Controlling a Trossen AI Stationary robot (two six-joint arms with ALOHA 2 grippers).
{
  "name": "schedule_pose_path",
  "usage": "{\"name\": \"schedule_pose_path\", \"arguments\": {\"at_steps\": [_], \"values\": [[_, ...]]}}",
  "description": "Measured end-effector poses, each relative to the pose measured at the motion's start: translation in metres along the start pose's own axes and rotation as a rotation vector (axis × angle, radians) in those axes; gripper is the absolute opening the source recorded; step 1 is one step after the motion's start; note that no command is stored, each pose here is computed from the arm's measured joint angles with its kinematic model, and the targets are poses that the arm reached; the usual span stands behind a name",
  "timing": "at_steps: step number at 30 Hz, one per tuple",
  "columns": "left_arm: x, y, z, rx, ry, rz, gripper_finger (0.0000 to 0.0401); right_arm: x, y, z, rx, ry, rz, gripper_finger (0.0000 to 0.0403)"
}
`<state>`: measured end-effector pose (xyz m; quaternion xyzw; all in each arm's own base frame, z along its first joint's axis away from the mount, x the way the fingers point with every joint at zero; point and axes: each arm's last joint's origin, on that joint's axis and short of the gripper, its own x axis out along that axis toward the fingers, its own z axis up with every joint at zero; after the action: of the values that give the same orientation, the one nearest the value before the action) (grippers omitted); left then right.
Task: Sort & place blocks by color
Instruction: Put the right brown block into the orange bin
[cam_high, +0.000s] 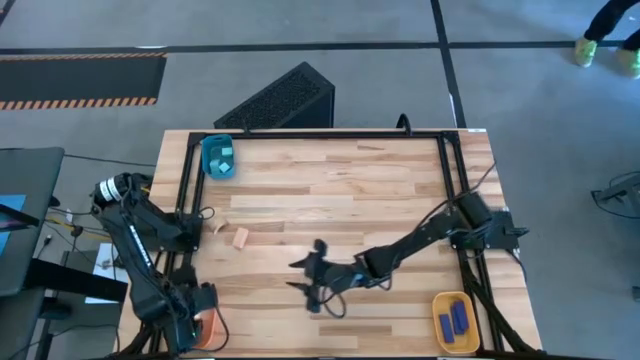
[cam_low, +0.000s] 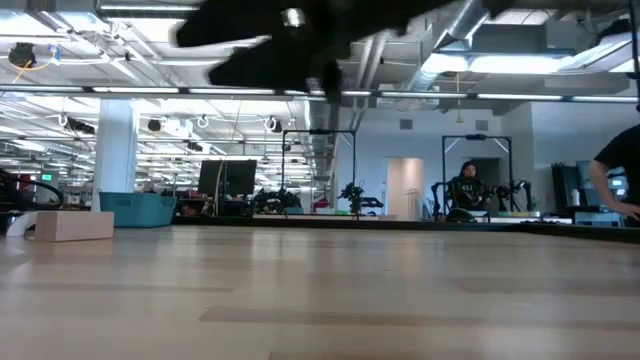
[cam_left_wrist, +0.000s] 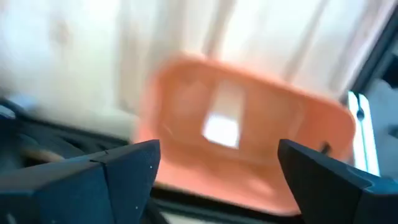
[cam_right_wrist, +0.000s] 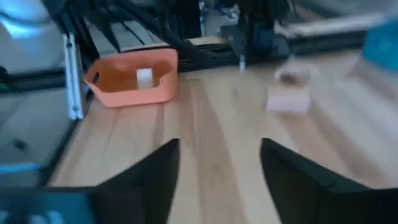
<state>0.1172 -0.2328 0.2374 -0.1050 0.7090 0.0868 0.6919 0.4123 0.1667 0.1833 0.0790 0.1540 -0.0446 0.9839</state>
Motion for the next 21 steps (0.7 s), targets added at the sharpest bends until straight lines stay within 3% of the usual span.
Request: {"name": "schedule_pose_path", "arguments": {"at_steps": [4, 8, 13, 17, 21], "values": [[-0.014, 0.003, 0.005, 0.056, -0.100, 0.058, 0.0316, 0.033, 0.002, 0.007, -0.168, -0.031, -0.045, 0.0314], [-0.022, 0.005, 0.005, 0.066, -0.119, 0.074, 0.0316, 0.071, -0.011, 0.013, -0.185, -0.033, -0.094, 0.0385], [-0.032, 0.015, -0.002, 0.084, -0.125, 0.089, 0.0316, 0.113, -0.039, 0.019, -0.088, 0.042, -0.144, 0.0383], [-0.043, 0.032, -0.006, 0.101, -0.127, 0.147, 0.0316, 0.140, -0.059, 0.026, -0.060, 0.067, -0.085, 0.0394], [-0.059, 0.052, -0.007, 0.108, -0.188, 0.149, 0.0316, 0.162, -0.079, 0.022, -0.056, 0.131, -0.098, 0.0397]]}}
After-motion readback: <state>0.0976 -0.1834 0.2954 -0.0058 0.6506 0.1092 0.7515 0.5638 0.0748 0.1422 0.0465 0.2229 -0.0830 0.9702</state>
